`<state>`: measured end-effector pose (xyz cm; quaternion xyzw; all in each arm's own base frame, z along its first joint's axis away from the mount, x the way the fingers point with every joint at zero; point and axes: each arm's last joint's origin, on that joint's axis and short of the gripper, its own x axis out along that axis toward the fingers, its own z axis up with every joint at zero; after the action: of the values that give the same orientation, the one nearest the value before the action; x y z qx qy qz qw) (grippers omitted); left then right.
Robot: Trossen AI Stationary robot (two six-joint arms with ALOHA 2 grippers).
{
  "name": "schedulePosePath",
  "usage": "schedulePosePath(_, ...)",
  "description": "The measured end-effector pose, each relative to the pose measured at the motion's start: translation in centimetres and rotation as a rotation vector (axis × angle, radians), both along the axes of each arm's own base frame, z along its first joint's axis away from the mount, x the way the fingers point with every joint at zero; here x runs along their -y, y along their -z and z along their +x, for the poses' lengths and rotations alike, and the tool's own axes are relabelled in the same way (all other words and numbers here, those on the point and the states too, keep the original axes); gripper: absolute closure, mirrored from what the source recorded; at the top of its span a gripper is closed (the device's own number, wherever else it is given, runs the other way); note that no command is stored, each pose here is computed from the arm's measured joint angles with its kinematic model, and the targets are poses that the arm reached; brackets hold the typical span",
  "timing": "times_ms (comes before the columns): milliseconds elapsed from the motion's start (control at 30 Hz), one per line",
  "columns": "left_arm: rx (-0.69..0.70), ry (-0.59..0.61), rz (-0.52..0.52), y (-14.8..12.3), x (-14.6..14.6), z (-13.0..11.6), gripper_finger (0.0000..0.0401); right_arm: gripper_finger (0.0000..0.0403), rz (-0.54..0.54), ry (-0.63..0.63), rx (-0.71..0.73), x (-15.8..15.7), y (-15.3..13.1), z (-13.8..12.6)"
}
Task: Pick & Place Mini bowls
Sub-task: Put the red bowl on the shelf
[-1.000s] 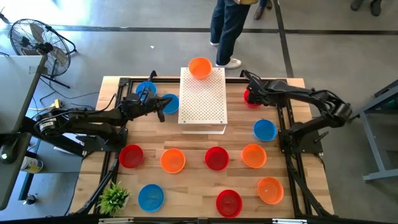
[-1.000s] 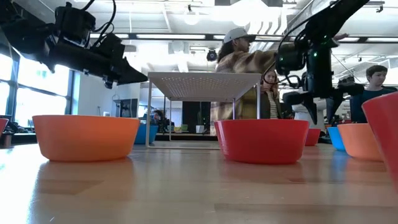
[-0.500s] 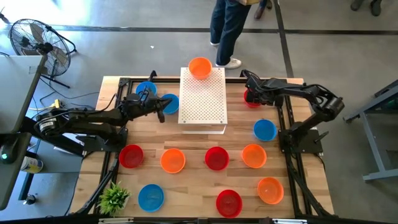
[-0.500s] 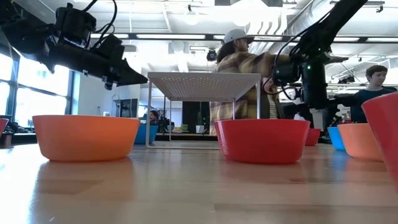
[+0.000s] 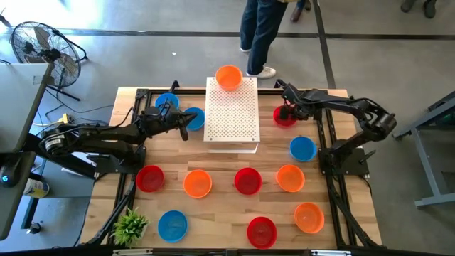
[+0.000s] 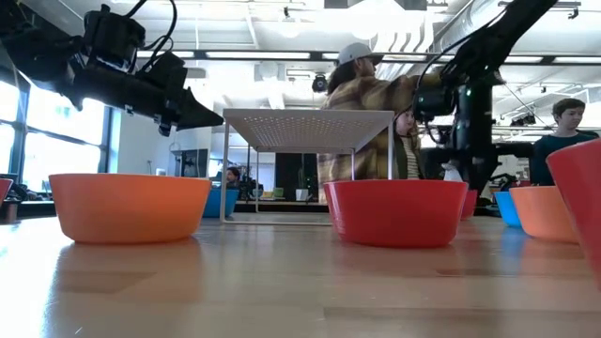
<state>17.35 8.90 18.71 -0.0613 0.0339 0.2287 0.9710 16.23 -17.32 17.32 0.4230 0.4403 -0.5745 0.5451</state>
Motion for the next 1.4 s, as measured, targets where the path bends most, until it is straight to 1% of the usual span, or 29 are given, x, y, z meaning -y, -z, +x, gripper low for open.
schedulePosePath(100, 0.000, 0.000, 0.000, 0.0, 0.0, 0.0, 0.0401, 0.0398, 0.011, -0.092, 0.026, -1.0, -1.1, 0.0)
schedulePosePath(200, 0.003, -0.002, 0.002, 0.0, 0.0, 0.0, 0.0401, 0.0397, -0.006, -0.142, 0.038, -1.7, -1.8, 0.2)
schedulePosePath(400, 0.023, -0.003, 0.012, -0.3, 0.0, 0.0, 0.0401, 0.0391, -0.015, -0.211, 0.033, -1.5, -1.2, 1.0)
schedulePosePath(467, 0.033, 0.001, 0.017, -0.4, 0.0, 0.0, 0.0401, 0.0391, -0.034, -0.230, 0.032, -1.3, -1.0, 1.2)
schedulePosePath(567, 0.038, 0.006, 0.019, -0.4, 0.0, 0.0, 0.0401, 0.0380, -0.045, -0.279, 0.018, -1.2, -1.2, 1.3)
schedulePosePath(667, 0.045, 0.009, 0.022, -0.5, 0.0, 0.0, 0.0401, 0.0350, -0.035, -0.359, 0.016, -1.2, -2.8, 1.5)
schedulePosePath(733, 0.045, 0.009, 0.023, -0.5, 0.0, 0.0, 0.0401, 0.0327, -0.037, -0.463, 0.025, -1.7, -4.2, 2.1)
schedulePosePath(833, 0.045, 0.009, 0.023, -0.5, 0.0, 0.0, 0.0401, 0.0297, -0.036, -0.730, 0.049, -3.6, -5.2, 3.5)
schedulePosePath(900, 0.045, 0.005, 0.023, -0.5, 0.0, 0.0, 0.0401, 0.0284, -0.033, -0.883, 0.049, -5.3, -5.1, 4.4)
schedulePosePath(933, 0.045, 0.004, 0.023, -0.5, 0.0, 0.0, 0.0401, 0.0280, -0.027, -0.941, 0.040, -6.3, -4.8, 4.8)
schedulePosePath(1033, 0.045, 0.004, 0.023, -0.5, 0.0, 0.0, 0.0401, 0.0268, -0.021, -1.054, -0.003, -8.9, -3.5, 5.4)
schedulePosePath(1133, 0.041, 0.004, 0.030, -0.5, 0.0, 0.0, 0.0401, 0.0254, -0.068, -1.072, -0.038, -10.3, -2.7, 5.7)
schedulePosePath(1233, 0.037, 0.002, 0.039, -0.5, 0.0, 0.0, 0.0401, 0.0242, -0.118, -1.059, -0.041, -10.3, -2.3, 5.9)
schedulePosePath(1300, 0.034, -0.001, 0.039, -0.5, 0.0, 0.0, 0.0401, 0.0241, -0.144, -1.065, -0.044, -10.2, -2.0, 5.9)
schedulePosePath(1400, 0.031, -0.002, 0.037, -0.4, 0.0, 0.0, 0.0401, 0.0248, -0.173, -1.098, -0.064, -9.8, -1.5, 5.8)
